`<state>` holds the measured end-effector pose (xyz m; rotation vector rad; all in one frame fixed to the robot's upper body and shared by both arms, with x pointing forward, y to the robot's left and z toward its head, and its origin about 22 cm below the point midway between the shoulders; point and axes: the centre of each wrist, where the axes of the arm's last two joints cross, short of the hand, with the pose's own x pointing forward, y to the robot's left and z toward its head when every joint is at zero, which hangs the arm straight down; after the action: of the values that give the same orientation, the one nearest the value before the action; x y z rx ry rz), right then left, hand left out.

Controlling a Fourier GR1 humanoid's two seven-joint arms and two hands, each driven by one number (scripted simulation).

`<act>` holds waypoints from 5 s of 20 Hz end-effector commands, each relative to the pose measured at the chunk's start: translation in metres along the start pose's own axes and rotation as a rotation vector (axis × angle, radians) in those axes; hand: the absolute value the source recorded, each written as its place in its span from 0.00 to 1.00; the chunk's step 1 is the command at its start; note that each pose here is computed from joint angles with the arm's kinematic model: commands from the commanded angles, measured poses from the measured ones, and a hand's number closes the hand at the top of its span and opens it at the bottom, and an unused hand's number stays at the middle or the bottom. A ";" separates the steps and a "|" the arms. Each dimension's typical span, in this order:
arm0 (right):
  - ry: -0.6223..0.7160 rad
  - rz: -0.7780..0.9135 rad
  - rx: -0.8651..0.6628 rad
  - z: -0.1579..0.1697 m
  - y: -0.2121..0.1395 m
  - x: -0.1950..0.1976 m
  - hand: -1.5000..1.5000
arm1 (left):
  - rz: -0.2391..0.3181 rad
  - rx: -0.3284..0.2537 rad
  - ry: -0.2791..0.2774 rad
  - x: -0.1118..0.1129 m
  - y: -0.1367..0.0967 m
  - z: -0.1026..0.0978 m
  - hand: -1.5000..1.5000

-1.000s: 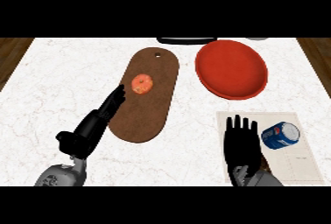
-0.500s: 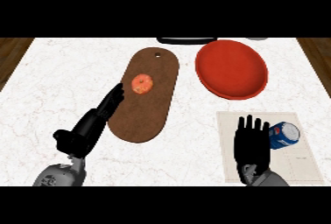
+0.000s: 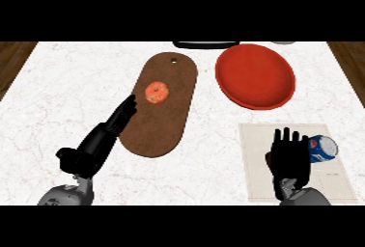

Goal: Pick the sweet potato from the placemat and place it in the bowl

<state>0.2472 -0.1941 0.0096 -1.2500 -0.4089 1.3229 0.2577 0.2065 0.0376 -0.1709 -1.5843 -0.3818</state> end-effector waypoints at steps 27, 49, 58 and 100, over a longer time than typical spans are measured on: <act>-0.146 -0.426 -0.217 -0.019 -0.134 0.132 1.00 | 0.003 -0.071 -0.034 0.006 -0.021 -0.022 0.50; 0.048 -0.781 -0.664 -0.069 -0.226 0.091 1.00 | 0.012 -0.007 -0.009 -0.009 0.003 -0.010 0.50; 0.163 -0.681 -0.709 -0.131 -0.194 0.035 1.00 | 0.001 -0.047 -0.010 0.008 -0.006 -0.010 0.50; 0.214 -1.536 -0.703 -0.133 -0.009 -0.212 0.00 | 0.007 0.030 0.004 -0.016 0.014 -0.005 0.50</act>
<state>0.3440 -0.4080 0.0645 -1.1047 -1.3623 -0.3137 0.2622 0.2121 0.0333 -0.1465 -1.5817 -0.3562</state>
